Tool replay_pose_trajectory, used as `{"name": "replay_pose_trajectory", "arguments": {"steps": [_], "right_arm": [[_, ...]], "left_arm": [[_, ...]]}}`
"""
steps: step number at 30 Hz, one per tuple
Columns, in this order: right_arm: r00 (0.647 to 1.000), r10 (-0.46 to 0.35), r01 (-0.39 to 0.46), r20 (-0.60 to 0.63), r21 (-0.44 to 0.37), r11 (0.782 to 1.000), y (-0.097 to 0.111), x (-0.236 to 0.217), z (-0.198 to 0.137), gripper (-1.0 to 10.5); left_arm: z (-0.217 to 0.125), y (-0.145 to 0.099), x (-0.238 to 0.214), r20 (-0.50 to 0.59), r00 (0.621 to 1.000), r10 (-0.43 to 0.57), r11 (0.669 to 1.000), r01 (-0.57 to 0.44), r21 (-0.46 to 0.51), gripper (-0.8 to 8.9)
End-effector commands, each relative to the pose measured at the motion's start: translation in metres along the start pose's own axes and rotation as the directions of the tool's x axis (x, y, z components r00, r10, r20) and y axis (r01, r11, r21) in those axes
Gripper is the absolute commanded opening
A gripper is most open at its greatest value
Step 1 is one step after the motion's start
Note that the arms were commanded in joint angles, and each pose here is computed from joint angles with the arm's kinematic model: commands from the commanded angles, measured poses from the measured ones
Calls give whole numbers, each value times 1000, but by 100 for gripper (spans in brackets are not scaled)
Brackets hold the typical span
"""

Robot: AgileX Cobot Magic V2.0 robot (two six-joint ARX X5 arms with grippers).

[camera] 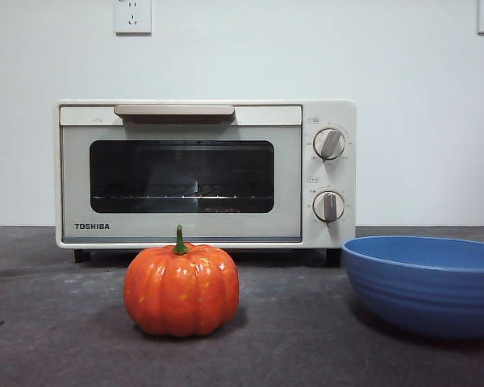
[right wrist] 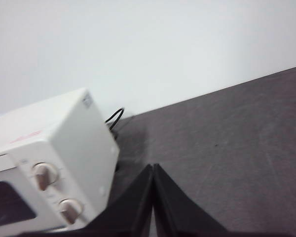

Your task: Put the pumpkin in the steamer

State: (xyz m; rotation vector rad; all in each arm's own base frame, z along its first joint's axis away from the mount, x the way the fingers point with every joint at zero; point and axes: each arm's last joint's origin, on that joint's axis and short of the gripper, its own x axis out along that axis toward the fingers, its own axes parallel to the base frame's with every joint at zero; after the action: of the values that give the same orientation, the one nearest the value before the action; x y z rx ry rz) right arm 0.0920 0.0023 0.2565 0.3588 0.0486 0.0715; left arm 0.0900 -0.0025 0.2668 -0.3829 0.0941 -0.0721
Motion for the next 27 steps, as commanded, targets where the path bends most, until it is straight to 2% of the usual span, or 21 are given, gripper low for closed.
{"name": "replay_pose_trajectory", "arguments": {"steps": [1,4,9,13,18,22,27], "right_arm": [[997,38,-42,-65,-61,997,8,5,18,3],[983,73,-90,-167,-94,992,15,14,33,3],[925,137,-190,-353,-119,975,25,28,52,3],[862,183,-273,-472,-128,954,32,37,63,3],[764,212,-360,-609,-131,924,44,42,67,3],[674,257,-451,-693,-111,886,54,39,65,3],[628,289,-510,-722,-102,854,62,36,60,3]], "left_arm": [[19,-9,4,-56,997,-47,996,51,73,9],[35,-17,11,-147,986,-81,990,97,103,9],[55,-28,24,-320,933,-168,966,221,138,9],[66,-35,31,-432,878,-207,942,298,153,9],[76,-47,32,-532,799,-281,897,415,151,9],[78,-54,27,-583,745,-324,866,482,136,9],[74,-56,24,-611,715,-340,856,505,115,9]]}}
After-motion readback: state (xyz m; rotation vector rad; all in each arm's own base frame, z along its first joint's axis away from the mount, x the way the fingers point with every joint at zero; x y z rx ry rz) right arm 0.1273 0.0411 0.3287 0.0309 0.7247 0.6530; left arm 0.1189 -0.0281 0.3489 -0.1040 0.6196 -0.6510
